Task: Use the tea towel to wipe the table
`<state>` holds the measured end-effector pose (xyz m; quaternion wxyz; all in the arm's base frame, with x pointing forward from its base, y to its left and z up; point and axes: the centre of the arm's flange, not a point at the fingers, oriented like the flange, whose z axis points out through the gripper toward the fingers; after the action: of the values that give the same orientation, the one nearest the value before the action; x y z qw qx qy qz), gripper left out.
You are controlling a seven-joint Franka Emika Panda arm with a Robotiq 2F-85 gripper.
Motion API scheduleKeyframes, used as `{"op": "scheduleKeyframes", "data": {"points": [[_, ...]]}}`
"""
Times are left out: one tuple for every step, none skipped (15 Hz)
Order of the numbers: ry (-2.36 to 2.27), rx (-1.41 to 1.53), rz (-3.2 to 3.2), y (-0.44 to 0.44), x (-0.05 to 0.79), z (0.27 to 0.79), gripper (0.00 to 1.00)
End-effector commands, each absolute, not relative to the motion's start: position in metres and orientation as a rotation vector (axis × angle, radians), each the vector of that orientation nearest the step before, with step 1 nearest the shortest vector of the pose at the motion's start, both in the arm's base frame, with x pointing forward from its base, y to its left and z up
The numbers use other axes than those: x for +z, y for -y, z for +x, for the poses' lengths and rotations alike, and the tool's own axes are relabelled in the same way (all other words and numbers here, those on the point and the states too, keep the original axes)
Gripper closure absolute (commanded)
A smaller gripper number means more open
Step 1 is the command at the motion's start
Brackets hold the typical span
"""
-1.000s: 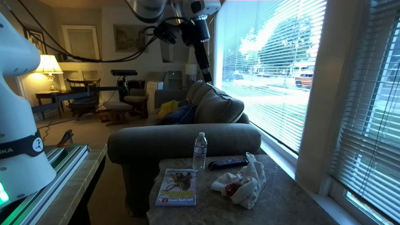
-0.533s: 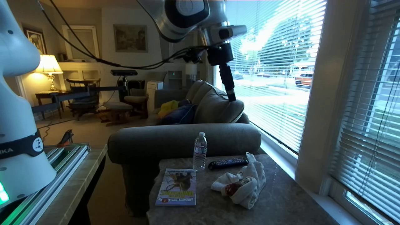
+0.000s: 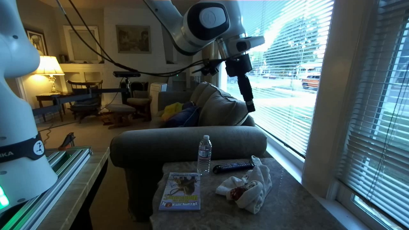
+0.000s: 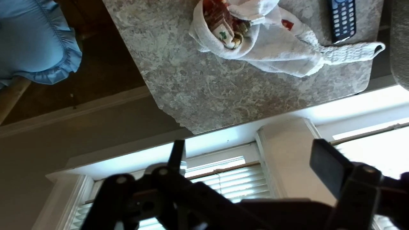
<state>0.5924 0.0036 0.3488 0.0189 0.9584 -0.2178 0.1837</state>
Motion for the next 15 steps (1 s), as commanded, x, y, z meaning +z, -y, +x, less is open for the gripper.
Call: {"op": "scheduleKeyframes", "data": {"points": [[0.657, 0.547, 2.957, -0.005, 0.341, 0.596, 0.00], [0.646, 0.536, 2.938, -0.007, 0.333, 0.601, 0.00], [0.619, 0.507, 2.935, -0.008, 0.324, 0.607, 0.00], [0.605, 0.490, 2.918, -0.009, 0.314, 0.611, 0.00], [0.586, 0.466, 2.908, -0.010, 0.306, 0.614, 0.00], [0.555, 0.459, 2.904, -0.011, 0.297, 0.617, 0.00], [0.519, 0.447, 2.904, -0.013, 0.289, 0.620, 0.00], [0.493, 0.441, 2.902, -0.014, 0.280, 0.623, 0.00], [0.469, 0.433, 2.906, -0.016, 0.271, 0.628, 0.00], [0.442, 0.421, 2.918, -0.018, 0.262, 0.632, 0.00], [0.403, 0.406, 2.939, -0.020, 0.254, 0.637, 0.00], [0.370, 0.397, 2.955, -0.021, 0.244, 0.641, 0.00], [0.345, 0.386, 2.968, -0.023, 0.235, 0.645, 0.00], [0.320, 0.372, 2.983, -0.023, 0.223, 0.651, 0.00], [0.306, 0.379, 2.990, -0.022, 0.213, 0.655, 0.00]]}}
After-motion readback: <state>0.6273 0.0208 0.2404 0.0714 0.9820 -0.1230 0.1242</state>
